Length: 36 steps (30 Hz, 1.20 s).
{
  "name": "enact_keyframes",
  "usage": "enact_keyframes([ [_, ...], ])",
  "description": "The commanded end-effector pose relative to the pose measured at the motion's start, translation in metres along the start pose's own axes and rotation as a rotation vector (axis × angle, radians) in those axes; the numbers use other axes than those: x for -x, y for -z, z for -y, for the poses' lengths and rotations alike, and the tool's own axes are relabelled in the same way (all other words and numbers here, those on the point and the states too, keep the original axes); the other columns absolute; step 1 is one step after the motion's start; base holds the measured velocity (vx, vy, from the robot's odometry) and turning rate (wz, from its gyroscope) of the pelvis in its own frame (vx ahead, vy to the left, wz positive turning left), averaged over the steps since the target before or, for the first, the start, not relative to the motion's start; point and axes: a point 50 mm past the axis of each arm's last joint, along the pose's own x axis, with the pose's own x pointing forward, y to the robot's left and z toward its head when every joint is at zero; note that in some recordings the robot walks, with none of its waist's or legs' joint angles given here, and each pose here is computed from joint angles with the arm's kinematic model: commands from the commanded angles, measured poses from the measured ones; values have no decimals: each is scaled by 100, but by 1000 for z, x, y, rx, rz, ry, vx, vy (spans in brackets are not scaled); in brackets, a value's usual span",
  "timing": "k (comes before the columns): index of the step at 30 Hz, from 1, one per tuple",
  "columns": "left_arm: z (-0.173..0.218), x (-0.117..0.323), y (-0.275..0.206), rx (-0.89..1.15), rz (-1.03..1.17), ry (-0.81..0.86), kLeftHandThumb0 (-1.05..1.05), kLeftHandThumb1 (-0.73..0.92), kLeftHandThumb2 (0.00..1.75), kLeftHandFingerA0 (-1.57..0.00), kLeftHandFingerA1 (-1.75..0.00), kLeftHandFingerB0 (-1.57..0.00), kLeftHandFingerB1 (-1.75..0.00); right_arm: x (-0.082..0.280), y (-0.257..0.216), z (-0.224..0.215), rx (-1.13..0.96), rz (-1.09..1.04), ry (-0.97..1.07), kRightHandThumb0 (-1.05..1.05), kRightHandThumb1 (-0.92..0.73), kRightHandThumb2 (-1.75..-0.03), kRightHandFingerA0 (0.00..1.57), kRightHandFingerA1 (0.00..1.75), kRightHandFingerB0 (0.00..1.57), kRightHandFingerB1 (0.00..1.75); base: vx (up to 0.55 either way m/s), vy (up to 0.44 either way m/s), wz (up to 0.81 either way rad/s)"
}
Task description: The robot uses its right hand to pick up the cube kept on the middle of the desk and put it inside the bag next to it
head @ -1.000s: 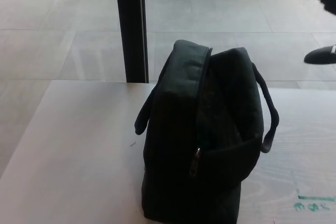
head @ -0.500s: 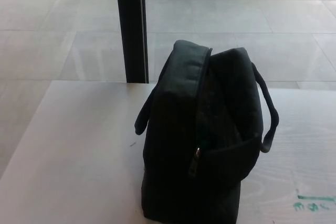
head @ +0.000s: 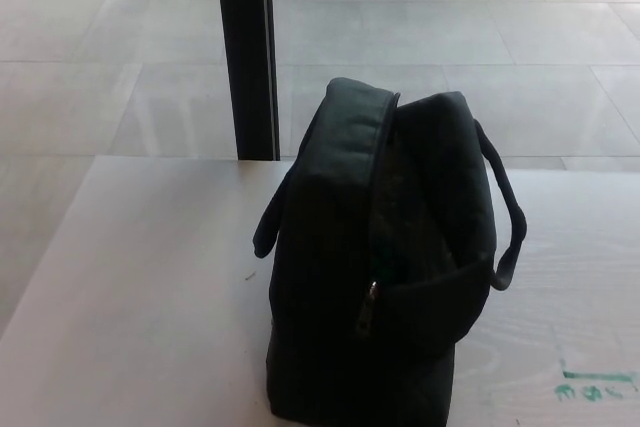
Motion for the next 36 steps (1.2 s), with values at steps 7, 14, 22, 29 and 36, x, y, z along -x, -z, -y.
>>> enact_keyframes([
  [7,-4,-4,-9,-17,3,-54,-86,67,77,-33,-56,-27,-43,54,109,-75,-122,-353,201,-51,-75,-62,25,44,9,26,0,0,0],
  [14,-11,3,0,16,-24,-77,-74,81,64,-31,-50,-27,-38,65,126,-93,-248,-429,161,-45,-74,-62,17,136,10,27,0,0,0],
  [22,-16,8,10,2,-82,-96,-83,65,76,-31,-55,-24,-43,84,139,-100,-330,-486,116,-49,-75,-56,35,150,13,19,0,0,0],
  [29,-23,16,26,-15,-146,-110,-73,80,64,-34,-54,-27,-39,107,148,-110,-352,-480,1,-54,-60,-89,29,69,5,28,0,0,0],
  [36,-23,20,28,-9,-131,-98,-84,66,76,-31,-56,-25,-43,114,147,-112,-359,-469,-41,-53,-76,-62,26,79,6,27,0,0,0],
])
